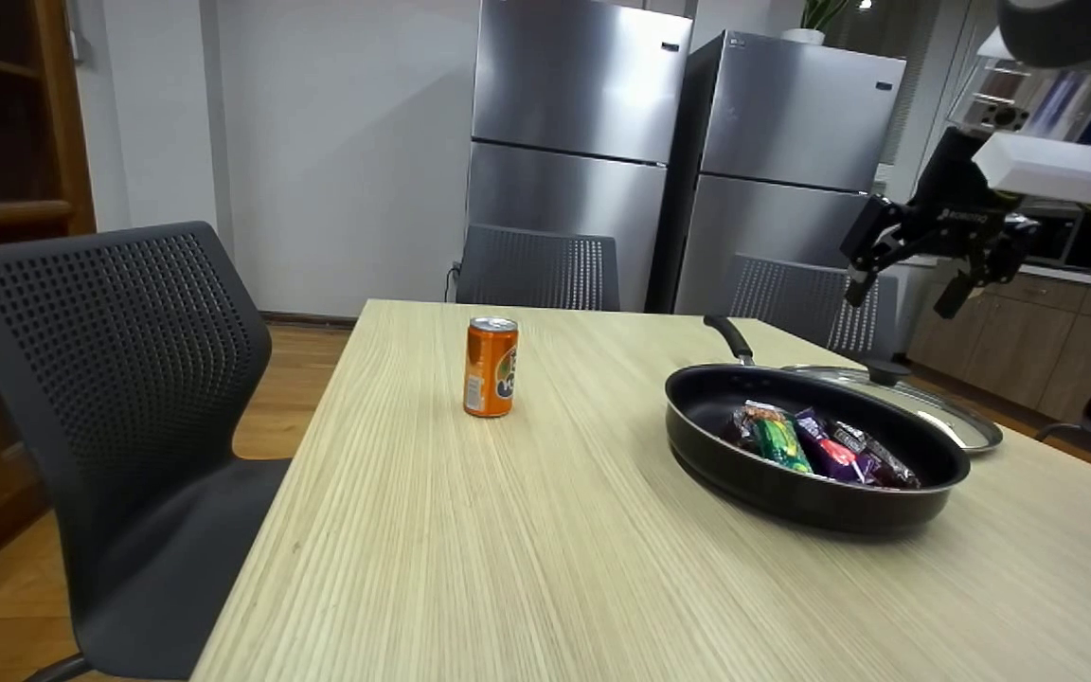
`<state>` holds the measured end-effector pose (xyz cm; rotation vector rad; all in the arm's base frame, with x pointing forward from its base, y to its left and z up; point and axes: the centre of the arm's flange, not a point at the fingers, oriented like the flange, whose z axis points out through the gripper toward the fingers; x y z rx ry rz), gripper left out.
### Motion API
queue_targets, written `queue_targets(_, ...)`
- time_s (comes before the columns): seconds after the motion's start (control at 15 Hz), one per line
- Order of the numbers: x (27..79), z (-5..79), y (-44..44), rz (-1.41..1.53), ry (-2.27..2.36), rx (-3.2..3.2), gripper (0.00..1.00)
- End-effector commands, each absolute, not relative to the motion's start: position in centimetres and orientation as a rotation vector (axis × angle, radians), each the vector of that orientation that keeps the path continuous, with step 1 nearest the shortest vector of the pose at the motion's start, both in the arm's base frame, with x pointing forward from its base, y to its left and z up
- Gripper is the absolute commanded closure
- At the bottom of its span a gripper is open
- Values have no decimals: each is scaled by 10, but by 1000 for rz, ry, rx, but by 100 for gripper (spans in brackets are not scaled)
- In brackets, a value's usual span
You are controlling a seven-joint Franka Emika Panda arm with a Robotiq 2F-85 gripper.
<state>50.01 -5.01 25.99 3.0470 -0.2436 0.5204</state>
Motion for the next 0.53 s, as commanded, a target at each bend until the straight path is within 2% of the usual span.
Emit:
queue_targets(0.0,500,261,-52,520,-246,3046,0)
queue_targets(0.47,514,266,-63,525,-344,3046,0)
